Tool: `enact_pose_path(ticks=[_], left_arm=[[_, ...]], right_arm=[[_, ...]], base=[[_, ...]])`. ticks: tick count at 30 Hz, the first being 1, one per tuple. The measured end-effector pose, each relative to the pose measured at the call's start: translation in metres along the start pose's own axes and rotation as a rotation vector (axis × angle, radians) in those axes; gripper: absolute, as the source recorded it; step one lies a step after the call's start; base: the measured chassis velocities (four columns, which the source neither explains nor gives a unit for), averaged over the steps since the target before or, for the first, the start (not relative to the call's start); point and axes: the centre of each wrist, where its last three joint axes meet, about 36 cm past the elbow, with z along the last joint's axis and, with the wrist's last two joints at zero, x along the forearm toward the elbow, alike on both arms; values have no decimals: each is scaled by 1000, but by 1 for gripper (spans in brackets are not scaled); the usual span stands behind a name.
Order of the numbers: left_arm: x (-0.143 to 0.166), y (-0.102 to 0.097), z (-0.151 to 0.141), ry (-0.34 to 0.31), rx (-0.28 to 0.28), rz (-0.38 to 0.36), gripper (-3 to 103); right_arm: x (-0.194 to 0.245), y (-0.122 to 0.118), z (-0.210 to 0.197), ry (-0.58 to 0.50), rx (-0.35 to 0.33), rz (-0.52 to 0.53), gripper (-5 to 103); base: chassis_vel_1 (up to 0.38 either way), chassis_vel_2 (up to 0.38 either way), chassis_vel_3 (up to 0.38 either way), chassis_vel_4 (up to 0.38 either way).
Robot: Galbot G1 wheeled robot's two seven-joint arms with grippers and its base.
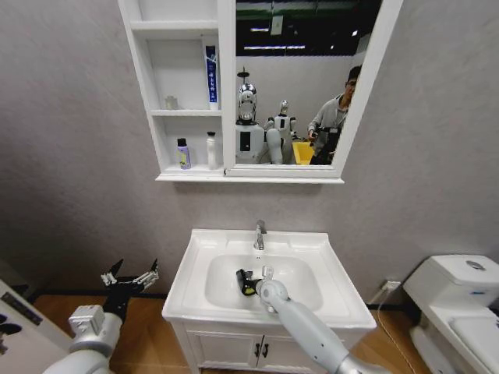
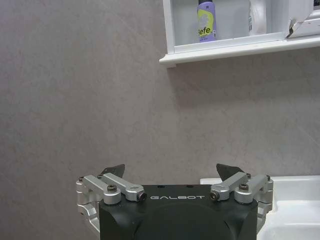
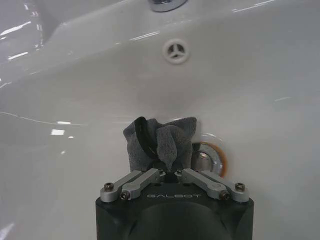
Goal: Move facial cleanser and shampoo from washbasin to cabinet, then wipe washbasin with towel.
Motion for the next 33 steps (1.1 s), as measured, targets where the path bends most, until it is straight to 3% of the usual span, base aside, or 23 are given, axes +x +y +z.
enact_pose_path(ticks=[3,5,13,17,22,33], left_arm=[[0,0,0,0,0,0,100],[0,0,0,0,0,0,100],[0,0,0,0,0,0,100],[0,0,0,0,0,0,100],[0,0,0,0,0,0,100],[0,0,0,0,0,0,100]], right_arm=[[10,-38,0,0,-13,48,2],[11,-42,0,0,-15,51,2],[-5,-12,-7,11,-41,19,2],[-2,-16,-6,14,-45,28,2],[13,-44,0,15,-54,58,2],[-2,-42,-11,4,-77,48,2]], base=[[0,0,0,0],[0,0,0,0],[0,0,0,0],[0,0,0,0],[0,0,0,0],[0,0,0,0]])
